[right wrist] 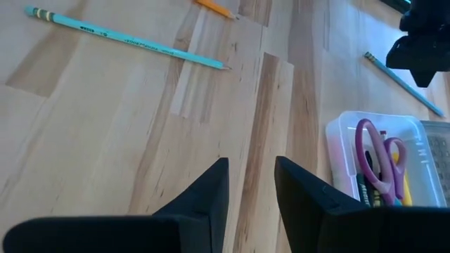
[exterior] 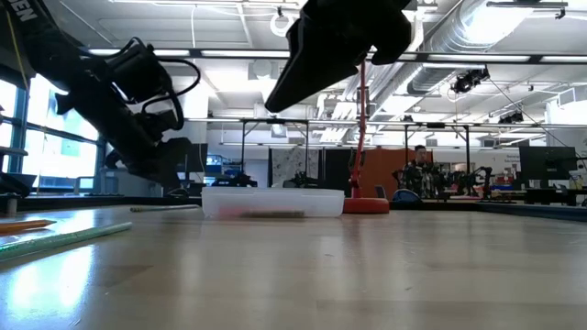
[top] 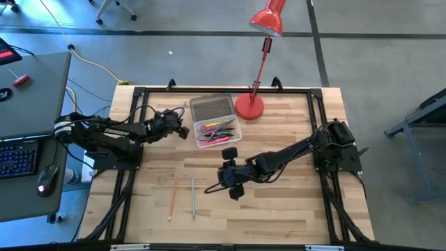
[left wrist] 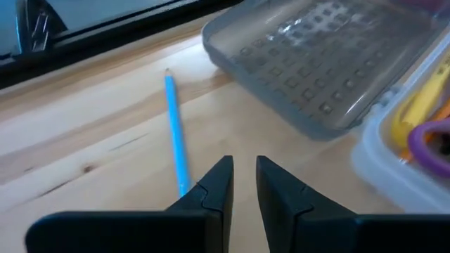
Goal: Pick & place school supplies into a supply box
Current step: Put the blue pencil into the black supply box
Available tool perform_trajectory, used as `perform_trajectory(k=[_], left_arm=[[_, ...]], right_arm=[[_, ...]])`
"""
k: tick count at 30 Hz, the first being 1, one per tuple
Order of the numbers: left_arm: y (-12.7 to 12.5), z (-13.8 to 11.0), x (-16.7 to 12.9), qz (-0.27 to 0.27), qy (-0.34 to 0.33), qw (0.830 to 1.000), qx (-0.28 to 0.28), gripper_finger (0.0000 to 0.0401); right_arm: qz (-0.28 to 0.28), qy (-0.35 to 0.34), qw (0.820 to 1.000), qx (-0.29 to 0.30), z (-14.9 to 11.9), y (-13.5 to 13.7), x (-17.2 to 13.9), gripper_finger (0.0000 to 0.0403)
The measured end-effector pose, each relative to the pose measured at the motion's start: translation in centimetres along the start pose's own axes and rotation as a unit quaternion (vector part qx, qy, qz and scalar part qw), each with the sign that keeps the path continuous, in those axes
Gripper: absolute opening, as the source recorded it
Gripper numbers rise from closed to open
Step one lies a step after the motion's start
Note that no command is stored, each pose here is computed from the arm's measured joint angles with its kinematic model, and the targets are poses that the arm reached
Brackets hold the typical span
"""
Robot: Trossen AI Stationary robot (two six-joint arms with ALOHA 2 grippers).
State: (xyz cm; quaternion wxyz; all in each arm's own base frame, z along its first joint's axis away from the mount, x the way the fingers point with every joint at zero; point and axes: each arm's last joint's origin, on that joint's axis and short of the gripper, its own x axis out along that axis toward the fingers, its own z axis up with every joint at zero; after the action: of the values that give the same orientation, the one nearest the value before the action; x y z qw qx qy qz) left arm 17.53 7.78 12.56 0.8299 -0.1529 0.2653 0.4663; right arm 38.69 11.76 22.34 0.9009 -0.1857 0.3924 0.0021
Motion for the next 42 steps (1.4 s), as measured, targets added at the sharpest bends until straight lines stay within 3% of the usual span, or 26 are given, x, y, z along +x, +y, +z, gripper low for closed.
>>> perform_trajectory(k=[3, 8, 14, 27, 42], left_arm=[[0.2, -0.3, 0.0, 0.02, 0.007, 1.0, 0.013, 0.0111], [0.2, -0.3, 0.0, 0.021, 0.01, 1.0, 0.011, 0.0178], [0.8, -1.2, 0.0, 0.05, 0.009, 0.999, 0.007, 0.0236], [3.4, -5.7, -0.5, 0.063, -0.007, 0.994, -0.084, 0.0241], [3.3, -5.6, -0.5, 0.032, -0.023, 0.995, -0.09, 0.024]], right_arm=[[0.0, -0.002, 1.0, 0.001, 0.0, 0.0, 0.0, 0.0094], [0.005, -0.004, 1.0, 0.001, 0.1, 0.0, 0.0, 0.0094], [0.047, -0.008, 0.999, 0.002, 0.1, 0.3, 0.0, 0.0094], [0.065, -0.013, 0.998, 0.002, 0.2, 0.4, 0.0, 0.0094], [0.063, -0.017, 0.998, -0.001, 0.2, 0.4, 0.0, 0.0094]])
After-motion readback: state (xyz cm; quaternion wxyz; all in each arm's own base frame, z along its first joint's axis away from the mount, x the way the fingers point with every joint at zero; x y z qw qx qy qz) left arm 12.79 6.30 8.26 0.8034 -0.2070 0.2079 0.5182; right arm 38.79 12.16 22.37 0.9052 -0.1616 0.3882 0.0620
